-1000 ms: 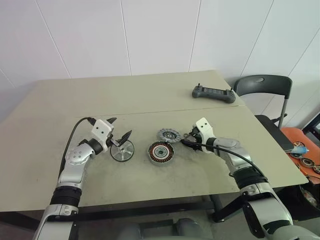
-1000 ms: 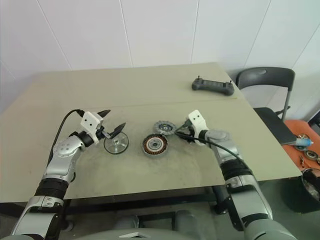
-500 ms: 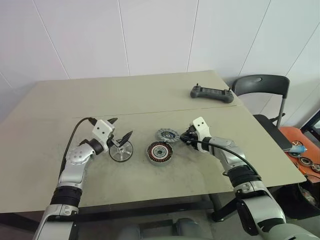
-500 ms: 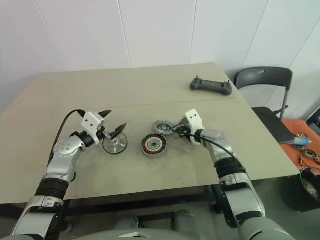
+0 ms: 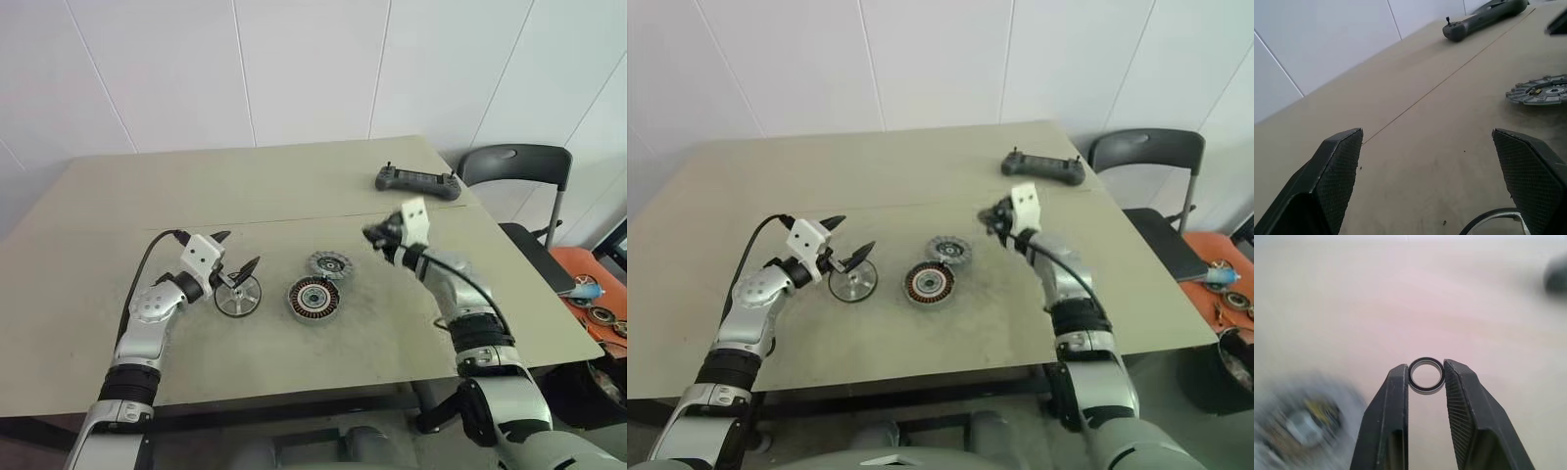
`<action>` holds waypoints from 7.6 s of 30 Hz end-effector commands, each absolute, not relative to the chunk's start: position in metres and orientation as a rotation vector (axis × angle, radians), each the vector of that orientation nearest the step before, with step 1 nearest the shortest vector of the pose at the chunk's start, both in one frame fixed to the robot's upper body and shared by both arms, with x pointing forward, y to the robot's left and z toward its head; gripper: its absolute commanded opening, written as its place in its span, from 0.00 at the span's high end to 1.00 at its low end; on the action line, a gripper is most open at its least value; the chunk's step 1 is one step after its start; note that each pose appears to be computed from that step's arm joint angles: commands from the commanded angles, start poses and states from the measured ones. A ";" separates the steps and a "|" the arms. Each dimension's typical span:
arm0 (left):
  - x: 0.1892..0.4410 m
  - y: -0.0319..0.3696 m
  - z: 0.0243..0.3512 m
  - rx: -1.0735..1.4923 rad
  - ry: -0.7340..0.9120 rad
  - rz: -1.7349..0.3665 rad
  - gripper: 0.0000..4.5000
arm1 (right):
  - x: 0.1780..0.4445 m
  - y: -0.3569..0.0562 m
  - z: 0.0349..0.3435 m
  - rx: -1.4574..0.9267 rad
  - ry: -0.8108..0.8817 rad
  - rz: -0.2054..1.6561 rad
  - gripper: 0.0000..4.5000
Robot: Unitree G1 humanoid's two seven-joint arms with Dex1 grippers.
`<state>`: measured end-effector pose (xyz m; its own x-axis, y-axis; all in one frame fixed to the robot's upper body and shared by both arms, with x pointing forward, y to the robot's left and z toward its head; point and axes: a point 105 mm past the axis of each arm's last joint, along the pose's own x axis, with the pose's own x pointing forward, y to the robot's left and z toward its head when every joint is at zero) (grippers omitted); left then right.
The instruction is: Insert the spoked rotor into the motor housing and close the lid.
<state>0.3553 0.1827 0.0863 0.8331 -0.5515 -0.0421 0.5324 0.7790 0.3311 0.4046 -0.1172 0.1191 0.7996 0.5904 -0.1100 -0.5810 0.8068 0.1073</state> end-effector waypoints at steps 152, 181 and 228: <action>0.290 0.102 0.034 0.205 0.089 -0.904 0.00 | 0.327 -0.062 0.053 -0.164 0.465 1.106 1.00; 0.288 0.101 0.038 0.189 0.075 -0.918 0.00 | 0.336 -0.064 0.042 -0.104 0.470 0.999 1.00; 0.322 0.257 0.090 -0.797 0.102 -0.377 0.00 | 0.327 -0.035 0.106 -0.074 0.291 1.362 1.00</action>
